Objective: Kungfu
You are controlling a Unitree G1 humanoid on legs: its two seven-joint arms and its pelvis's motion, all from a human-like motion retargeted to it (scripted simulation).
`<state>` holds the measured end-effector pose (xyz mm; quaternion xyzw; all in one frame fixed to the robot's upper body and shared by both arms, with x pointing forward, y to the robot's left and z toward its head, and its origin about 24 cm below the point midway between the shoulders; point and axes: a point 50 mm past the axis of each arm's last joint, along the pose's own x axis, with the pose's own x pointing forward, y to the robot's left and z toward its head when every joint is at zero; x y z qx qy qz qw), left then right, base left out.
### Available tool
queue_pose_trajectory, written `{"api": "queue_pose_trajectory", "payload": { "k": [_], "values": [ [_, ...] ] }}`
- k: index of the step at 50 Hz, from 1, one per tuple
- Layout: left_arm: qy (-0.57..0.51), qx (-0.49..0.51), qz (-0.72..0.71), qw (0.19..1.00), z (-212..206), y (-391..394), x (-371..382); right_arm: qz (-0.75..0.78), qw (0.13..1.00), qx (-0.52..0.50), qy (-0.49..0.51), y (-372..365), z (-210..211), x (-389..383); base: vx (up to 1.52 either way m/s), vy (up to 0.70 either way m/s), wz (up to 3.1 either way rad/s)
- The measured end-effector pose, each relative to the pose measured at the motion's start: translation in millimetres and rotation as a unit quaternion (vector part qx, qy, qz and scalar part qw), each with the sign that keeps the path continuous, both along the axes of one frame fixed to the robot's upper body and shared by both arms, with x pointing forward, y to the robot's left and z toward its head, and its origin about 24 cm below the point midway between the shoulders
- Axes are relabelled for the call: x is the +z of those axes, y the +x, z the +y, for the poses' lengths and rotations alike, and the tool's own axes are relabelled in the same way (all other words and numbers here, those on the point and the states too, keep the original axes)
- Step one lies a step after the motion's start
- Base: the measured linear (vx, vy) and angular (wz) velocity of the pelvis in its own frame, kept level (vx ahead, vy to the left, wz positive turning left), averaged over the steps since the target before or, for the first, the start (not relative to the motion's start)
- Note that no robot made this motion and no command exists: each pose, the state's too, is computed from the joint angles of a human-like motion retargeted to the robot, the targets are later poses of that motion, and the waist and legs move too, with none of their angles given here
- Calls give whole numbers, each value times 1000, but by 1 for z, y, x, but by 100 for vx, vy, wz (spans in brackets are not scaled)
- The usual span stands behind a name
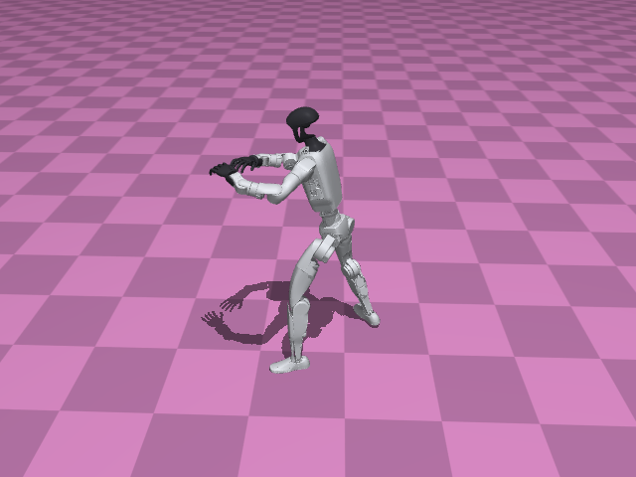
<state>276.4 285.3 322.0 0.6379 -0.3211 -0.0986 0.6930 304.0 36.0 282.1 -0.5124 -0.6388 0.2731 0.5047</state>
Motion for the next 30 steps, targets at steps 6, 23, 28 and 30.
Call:
{"api": "queue_pose_trajectory", "payload": {
  "k": [6, 23, 28, 30],
  "values": [
    [14, -36, 58, 998, -24, -13, -69, 31, 996, 85, -1, -30, -8, -50, -30, -61, -149],
    [-123, -190, 346, 911, -230, -12, -342, 286, 946, -110, -105, -85, -149, -308, -34, -47, -33],
    [-65, -247, 322, 912, -250, -16, -337, 290, 946, -143, -38, -101, -164, -311, -9, -12, -6],
    [-49, -266, 322, 907, -255, -18, -335, 295, 943, -155, -14, -107, -167, -311, 0, 0, 0]
  ]
}}
